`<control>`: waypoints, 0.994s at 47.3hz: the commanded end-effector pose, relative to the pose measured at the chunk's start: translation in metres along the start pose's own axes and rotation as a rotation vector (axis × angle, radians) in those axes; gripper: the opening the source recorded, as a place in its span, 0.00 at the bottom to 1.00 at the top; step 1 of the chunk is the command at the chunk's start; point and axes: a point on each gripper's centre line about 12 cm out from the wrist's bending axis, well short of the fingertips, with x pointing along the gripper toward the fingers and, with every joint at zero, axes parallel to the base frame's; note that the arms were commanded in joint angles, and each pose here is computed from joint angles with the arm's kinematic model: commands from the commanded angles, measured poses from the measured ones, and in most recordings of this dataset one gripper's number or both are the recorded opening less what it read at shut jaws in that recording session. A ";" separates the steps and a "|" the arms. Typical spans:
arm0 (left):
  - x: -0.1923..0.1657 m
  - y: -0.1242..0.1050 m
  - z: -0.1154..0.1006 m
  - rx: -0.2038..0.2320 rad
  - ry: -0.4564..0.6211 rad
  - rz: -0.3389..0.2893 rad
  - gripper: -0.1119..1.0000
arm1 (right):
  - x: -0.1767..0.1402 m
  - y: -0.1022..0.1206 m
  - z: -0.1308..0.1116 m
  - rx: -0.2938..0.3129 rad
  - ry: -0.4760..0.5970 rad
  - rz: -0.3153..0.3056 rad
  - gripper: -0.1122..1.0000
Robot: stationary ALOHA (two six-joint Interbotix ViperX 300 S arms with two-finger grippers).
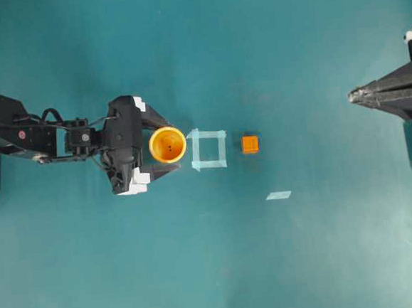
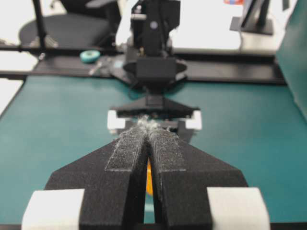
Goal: Move the cup to the left with left arm.
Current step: 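Close the left gripper around the orange cup's side, then slide the held orange cup left toward the table's left edge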
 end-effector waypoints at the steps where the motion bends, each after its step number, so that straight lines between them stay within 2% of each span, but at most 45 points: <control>1: 0.001 0.002 0.009 0.009 -0.023 0.005 0.84 | 0.003 -0.001 0.014 -0.002 -0.034 -0.002 0.10; 14: 0.001 0.004 0.014 0.009 -0.038 0.011 0.74 | 0.003 -0.001 0.014 -0.002 -0.034 -0.002 0.10; 23: -0.005 0.005 0.027 -0.027 -0.055 0.014 0.74 | 0.003 -0.001 0.015 0.000 -0.037 -0.002 0.10; 31: -0.019 0.006 0.040 -0.016 -0.062 0.015 0.74 | 0.003 -0.001 0.016 0.001 -0.040 -0.002 0.09; 47: -0.058 -0.002 0.020 -0.006 -0.031 -0.001 0.74 | 0.004 -0.001 0.023 0.004 -0.057 -0.002 0.10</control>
